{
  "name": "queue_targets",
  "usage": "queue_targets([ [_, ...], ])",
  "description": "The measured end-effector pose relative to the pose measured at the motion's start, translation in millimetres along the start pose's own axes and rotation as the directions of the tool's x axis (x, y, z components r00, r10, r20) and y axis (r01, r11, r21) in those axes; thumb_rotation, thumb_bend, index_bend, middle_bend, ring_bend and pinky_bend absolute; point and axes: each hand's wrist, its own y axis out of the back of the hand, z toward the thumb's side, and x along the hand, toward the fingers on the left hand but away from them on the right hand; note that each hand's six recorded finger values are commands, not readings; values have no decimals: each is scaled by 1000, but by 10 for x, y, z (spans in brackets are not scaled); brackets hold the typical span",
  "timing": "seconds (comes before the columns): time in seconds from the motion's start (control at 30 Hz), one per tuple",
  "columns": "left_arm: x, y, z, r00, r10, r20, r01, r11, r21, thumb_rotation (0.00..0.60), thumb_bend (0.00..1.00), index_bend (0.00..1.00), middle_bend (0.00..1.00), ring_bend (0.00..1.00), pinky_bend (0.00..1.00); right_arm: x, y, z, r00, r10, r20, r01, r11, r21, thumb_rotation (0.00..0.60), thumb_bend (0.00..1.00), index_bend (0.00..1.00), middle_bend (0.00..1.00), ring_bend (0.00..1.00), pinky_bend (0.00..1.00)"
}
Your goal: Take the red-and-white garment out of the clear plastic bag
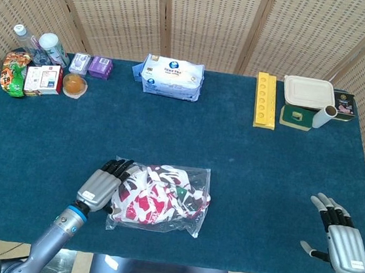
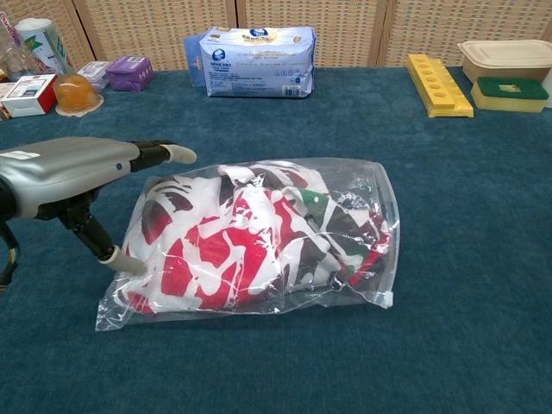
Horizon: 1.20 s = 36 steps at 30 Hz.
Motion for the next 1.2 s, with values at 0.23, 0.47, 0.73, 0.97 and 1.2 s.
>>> queue_targets([
  [0.23,400,163,-129,999,43,-15,-41,995,96,600,29,0,0,0,69,41,19,-61,999,-5,34,5,1000,-1,600,189,119,88,115,117],
  [0.47,1061,479,-179,998,61,-4,-59,982,180,599,28,0,0,0,70,49,25,-26,999,-11,48,11,1000,6,600,189,119,88,115,117],
  [0.73,1250,897,-130,994,106,26,-108,980,166,599,42,0,0,0,70,63,74,15,999,-25,48,24,1000,14,600,189,119,88,115,117],
  [0.97,941,1123,-250,991,83,104,-92,992,88,600,43,0,0,0,70,57,119,14,998,-39,43,39,999,9,600,189,126,87,115,114],
  [1.2,655,1088,-117,964,10,265,-26,998,57,600,23,0,0,0,69,50,112,59,999,-38,24,38,999,6,600,189,126,88,115,114],
])
